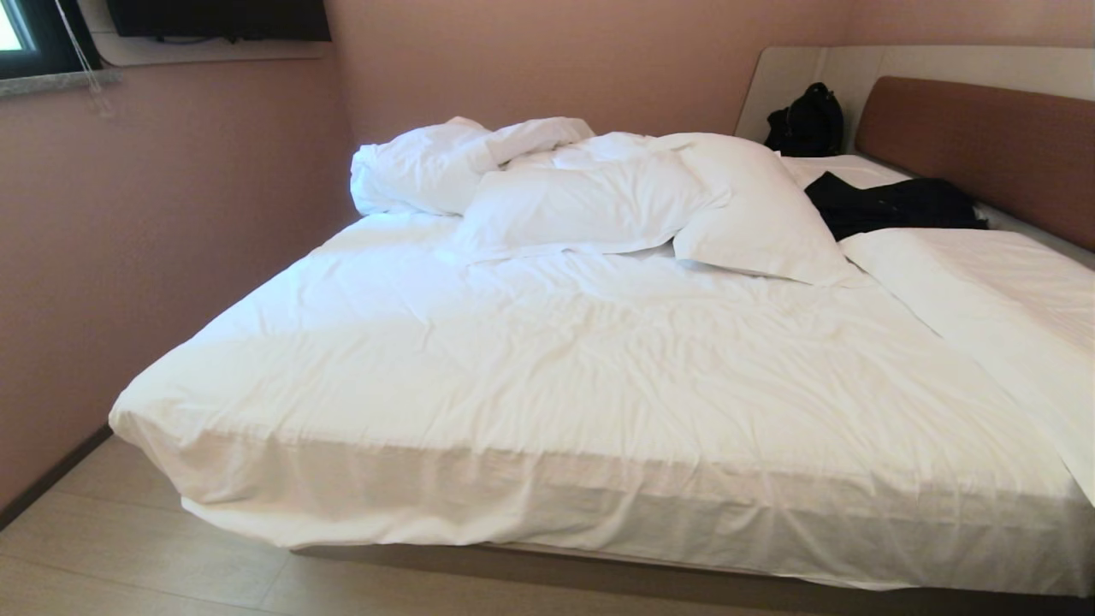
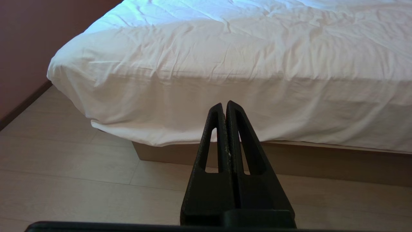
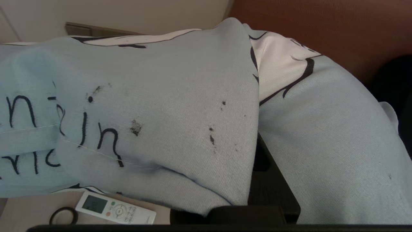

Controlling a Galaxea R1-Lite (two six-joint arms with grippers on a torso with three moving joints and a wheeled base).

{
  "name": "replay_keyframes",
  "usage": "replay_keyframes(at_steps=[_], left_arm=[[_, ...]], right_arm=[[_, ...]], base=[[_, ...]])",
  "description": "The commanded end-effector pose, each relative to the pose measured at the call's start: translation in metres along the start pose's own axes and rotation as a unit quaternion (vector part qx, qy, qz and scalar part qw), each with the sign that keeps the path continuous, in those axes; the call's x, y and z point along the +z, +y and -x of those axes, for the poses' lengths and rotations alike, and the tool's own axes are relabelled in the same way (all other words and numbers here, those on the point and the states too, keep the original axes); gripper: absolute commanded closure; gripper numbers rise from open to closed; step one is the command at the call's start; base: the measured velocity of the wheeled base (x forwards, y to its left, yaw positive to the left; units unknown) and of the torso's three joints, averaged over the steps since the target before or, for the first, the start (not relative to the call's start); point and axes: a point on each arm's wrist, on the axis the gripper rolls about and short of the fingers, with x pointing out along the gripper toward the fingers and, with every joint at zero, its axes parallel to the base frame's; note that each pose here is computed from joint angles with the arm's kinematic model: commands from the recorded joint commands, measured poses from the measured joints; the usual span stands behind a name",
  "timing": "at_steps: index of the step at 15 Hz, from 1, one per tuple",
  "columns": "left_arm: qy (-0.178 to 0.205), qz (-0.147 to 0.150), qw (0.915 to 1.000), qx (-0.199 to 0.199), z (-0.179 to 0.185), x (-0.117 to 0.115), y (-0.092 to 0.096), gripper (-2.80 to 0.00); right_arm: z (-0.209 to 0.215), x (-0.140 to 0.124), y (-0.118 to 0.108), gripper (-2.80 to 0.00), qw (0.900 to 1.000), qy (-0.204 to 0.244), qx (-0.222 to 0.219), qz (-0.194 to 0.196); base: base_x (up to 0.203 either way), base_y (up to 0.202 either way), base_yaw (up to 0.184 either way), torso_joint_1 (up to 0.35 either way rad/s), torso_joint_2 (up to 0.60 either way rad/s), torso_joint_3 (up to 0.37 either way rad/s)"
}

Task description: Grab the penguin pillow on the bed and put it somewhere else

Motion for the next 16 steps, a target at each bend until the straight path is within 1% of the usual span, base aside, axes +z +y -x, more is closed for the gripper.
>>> replay_keyframes(at_steps=[1, 2, 3, 5, 7, 12, 14, 16], left_arm=[[0.001, 0.0, 1.0, 0.0, 0.0, 0.0, 0.0, 0.0], [0.001, 0.0, 1.0, 0.0, 0.0, 0.0, 0.0, 0.0], [0.001, 0.0, 1.0, 0.0, 0.0, 0.0, 0.0, 0.0], [0.001, 0.0, 1.0, 0.0, 0.0, 0.0, 0.0, 0.0], [0.001, 0.0, 1.0, 0.0, 0.0, 0.0, 0.0, 0.0], [0.001, 0.0, 1.0, 0.0, 0.0, 0.0, 0.0, 0.0], [0.001, 0.0, 1.0, 0.0, 0.0, 0.0, 0.0, 0.0], [0.001, 0.0, 1.0, 0.001, 0.0, 0.0, 0.0, 0.0]], right_arm=[[-0.026, -0.005, -0.014, 0.0, 0.987, -0.019, 0.16, -0.015], [-0.044, -0.007, -0.028, 0.0, 0.989, -0.021, 0.147, -0.021], [-0.059, -0.007, -0.038, 0.0, 0.99, -0.033, 0.135, -0.023], [-0.085, -0.012, -0.05, 0.0, 0.992, -0.043, 0.12, -0.024], [-0.102, -0.021, -0.058, 0.0, 0.993, -0.03, 0.113, -0.029], [-0.15, -0.051, -0.077, 0.0, 0.994, 0.016, 0.095, -0.045], [-0.172, -0.071, -0.091, 0.0, 0.995, 0.041, 0.083, -0.042], [-0.188, -0.087, -0.106, 0.0, 0.995, 0.052, 0.069, -0.039]], base=[[0.0, 0.0, 0.0, 0.0, 0.0, 0.0], [0.0, 0.0, 0.0, 0.0, 0.0, 0.0], [0.0, 0.0, 0.0, 0.0, 0.0, 0.0], [0.0, 0.0, 0.0, 0.0, 0.0, 0.0], [0.0, 0.0, 0.0, 0.0, 0.0, 0.0], [0.0, 0.0, 0.0, 0.0, 0.0, 0.0], [0.0, 0.0, 0.0, 0.0, 0.0, 0.0], [0.0, 0.0, 0.0, 0.0, 0.0, 0.0]])
